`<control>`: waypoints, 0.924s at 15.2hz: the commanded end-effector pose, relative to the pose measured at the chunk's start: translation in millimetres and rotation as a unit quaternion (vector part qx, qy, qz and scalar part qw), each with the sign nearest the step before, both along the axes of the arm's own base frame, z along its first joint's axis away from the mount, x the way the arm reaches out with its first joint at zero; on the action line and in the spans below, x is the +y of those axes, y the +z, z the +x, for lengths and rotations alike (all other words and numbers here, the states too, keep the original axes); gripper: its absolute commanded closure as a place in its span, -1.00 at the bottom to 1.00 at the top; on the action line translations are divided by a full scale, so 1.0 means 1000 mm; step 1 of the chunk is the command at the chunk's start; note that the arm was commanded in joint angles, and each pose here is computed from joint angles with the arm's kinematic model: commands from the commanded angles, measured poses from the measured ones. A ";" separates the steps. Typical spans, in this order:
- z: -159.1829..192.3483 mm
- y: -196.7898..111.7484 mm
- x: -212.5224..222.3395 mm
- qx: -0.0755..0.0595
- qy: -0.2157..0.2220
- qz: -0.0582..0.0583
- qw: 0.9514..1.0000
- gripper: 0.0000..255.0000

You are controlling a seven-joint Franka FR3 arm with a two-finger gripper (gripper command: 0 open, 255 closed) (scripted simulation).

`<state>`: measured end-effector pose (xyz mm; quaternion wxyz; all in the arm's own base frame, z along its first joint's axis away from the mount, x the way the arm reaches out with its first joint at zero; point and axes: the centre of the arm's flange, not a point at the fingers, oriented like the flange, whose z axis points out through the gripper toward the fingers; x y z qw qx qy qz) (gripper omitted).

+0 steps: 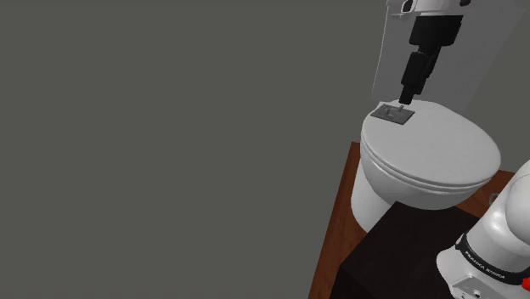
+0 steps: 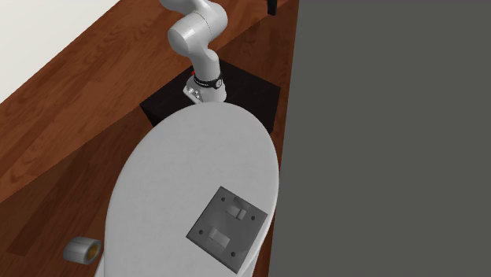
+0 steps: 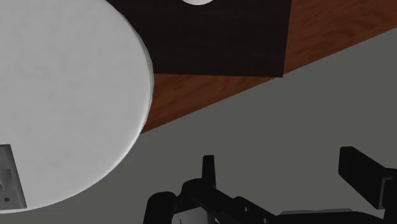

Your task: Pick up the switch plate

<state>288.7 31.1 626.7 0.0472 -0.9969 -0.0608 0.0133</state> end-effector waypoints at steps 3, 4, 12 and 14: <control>0.010 -0.012 -0.021 0.000 -0.001 -0.002 1.000 -1.00; 0.015 -0.018 -0.031 -0.001 -0.001 -0.004 1.000 -1.00; 0.053 -0.064 -0.114 -0.002 -0.005 -0.014 1.000 -1.00; 0.063 -0.076 -0.135 -0.003 -0.006 -0.016 1.000 -1.00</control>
